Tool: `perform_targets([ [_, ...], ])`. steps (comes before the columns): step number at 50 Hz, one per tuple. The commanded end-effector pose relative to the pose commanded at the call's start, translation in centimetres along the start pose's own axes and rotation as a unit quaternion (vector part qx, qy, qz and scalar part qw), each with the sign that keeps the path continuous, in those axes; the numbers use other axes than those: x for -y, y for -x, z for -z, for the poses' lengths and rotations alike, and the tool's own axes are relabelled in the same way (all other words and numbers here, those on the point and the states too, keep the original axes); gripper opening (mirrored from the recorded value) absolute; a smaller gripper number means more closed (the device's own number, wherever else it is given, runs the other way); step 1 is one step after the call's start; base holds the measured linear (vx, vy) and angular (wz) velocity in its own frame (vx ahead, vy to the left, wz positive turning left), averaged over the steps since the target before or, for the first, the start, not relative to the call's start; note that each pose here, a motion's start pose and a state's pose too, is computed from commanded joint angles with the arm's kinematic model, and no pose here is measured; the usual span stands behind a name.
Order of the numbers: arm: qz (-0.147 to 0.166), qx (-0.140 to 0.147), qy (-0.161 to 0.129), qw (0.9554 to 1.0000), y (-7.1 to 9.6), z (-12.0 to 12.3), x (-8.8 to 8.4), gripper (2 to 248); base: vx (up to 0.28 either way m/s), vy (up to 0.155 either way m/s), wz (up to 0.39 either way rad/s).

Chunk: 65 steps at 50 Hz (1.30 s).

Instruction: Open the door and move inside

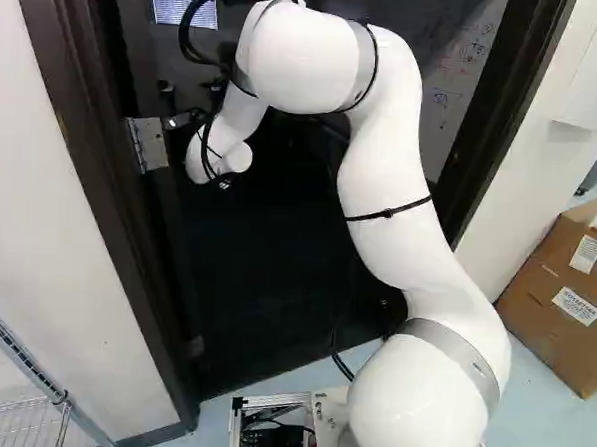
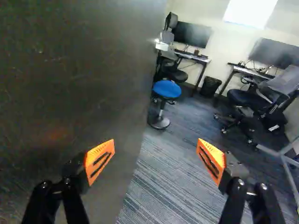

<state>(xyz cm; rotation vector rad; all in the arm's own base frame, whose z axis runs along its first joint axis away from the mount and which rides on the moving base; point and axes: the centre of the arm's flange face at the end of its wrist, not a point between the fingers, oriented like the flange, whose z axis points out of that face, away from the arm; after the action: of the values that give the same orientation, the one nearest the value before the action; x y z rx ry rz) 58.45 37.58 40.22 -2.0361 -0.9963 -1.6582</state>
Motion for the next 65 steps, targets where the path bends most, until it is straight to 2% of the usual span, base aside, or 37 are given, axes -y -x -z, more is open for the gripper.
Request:
perform_targets([
  [19, -0.006, 0.010, 0.013, 0.9998, 0.6, 2.2, -1.7, 247, 0.000, 0.000, 0.000],
  [35, -0.021, 0.019, 0.036, 0.9990, 1.2, 4.3, -3.6, 247, 0.000, 0.000, 0.000],
  [65, -0.059, 0.033, 0.088, 0.9938, 2.5, 8.2, -7.2, 247, 0.000, 0.000, 0.000],
])
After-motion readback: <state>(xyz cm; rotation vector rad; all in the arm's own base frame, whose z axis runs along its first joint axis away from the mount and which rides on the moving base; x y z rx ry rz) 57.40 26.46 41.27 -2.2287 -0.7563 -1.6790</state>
